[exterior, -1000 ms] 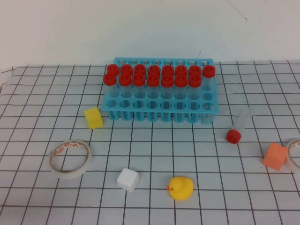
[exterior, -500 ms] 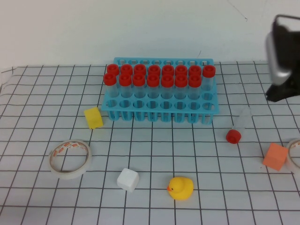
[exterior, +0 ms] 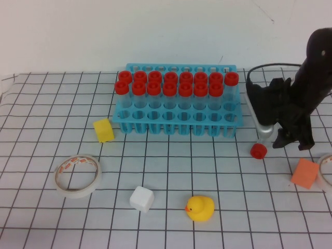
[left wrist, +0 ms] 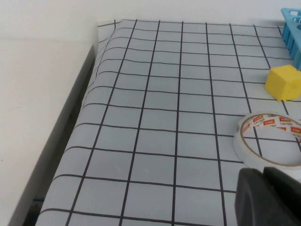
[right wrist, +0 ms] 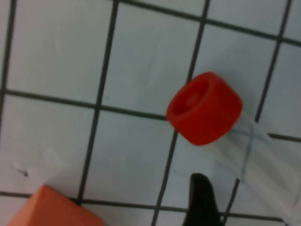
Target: Place the test tubes
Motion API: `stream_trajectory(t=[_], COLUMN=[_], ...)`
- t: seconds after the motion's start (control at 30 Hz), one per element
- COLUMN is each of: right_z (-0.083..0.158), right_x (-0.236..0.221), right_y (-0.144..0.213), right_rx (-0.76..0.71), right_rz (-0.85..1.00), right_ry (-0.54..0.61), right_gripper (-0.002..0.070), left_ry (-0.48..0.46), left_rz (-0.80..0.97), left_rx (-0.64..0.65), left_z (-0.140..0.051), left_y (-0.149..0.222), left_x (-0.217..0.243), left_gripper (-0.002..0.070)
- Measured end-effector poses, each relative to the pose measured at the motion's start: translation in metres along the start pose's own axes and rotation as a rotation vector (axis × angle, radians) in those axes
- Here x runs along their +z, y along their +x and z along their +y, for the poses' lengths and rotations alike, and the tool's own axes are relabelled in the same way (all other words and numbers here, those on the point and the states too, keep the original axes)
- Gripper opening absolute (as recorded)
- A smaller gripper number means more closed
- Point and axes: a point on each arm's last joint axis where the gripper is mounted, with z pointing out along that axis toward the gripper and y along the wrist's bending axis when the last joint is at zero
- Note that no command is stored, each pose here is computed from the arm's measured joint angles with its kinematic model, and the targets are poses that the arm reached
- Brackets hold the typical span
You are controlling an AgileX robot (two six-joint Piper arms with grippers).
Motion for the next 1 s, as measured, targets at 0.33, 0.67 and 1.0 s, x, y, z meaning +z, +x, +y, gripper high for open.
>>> stream_trajectory(t=[0.33,0.67,1.0], right_z=[-0.008,-0.009,-0.006], right_x=[0.018,0.029,0.030], right_y=[0.007,0.008,0.008], right_rx=[-0.068,-0.088,-0.081], right_rz=[0.061,0.067,0.064], right_ry=[0.051,0.039,0.003], right_gripper=[0.0437,0.0435,0.0233], left_ry=[0.018,0.022,0.023], left_rz=[-0.022,-0.030,-0.032], left_rx=[0.008,0.014,0.020], left_z=[-0.001,-0.002,-0.002], left_y=[0.002,0.002,0.001], left_x=[0.002,0.002,0.002], left_gripper=[-0.0001,-0.0001,-0.0001])
